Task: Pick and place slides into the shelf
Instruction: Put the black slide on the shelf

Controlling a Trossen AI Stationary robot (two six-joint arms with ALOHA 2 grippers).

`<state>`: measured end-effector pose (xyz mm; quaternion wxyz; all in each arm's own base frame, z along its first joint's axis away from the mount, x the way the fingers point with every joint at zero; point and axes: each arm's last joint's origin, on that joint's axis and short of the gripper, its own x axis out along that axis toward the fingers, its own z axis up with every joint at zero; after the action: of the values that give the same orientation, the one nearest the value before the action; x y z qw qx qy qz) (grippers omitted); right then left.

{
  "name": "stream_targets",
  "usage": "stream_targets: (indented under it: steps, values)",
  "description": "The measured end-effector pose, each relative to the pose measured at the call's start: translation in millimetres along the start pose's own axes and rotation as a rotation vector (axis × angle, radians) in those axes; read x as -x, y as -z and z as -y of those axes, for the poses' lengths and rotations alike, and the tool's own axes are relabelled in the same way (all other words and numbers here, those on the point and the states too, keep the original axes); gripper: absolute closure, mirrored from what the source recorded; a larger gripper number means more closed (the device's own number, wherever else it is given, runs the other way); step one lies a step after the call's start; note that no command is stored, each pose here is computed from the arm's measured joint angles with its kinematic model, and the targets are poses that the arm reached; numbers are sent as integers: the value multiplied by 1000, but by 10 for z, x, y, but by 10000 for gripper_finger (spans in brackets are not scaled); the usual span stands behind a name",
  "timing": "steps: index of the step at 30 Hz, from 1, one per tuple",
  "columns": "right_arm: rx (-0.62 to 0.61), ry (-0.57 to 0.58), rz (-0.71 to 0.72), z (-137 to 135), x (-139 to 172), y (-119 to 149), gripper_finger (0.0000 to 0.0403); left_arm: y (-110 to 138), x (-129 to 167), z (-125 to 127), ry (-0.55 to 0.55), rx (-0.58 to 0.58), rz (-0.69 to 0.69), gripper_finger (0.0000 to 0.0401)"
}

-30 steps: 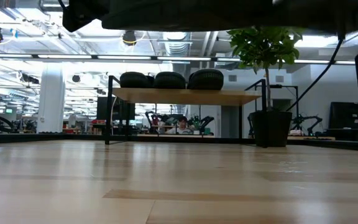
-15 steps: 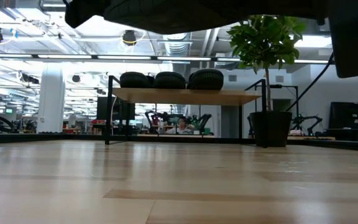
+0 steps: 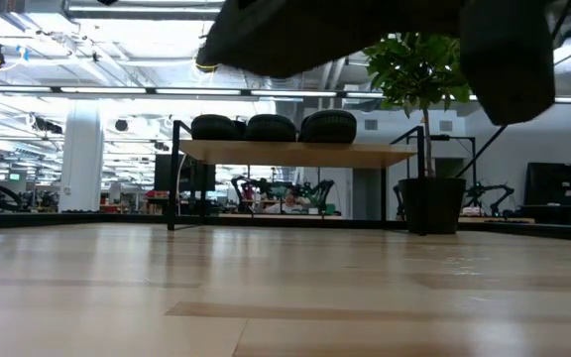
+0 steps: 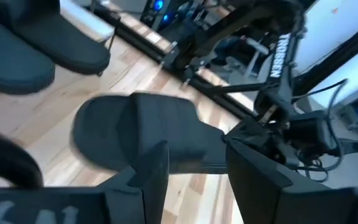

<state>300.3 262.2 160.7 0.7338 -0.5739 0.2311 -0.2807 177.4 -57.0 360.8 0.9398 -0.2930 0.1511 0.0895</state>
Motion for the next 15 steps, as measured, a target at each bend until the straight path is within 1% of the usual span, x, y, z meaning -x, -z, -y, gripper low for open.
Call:
stream_targets:
  steps: [5,11,15]
  values:
    - [-18,29,-38,3,-13,18,353,-84,227,-40,30,-48,66,252]
    - [-15,39,-78,7,-175,42,353,-35,348,14,-50,-127,166,252]
    - [-43,50,-117,17,-338,68,353,66,320,96,-92,-177,179,252]
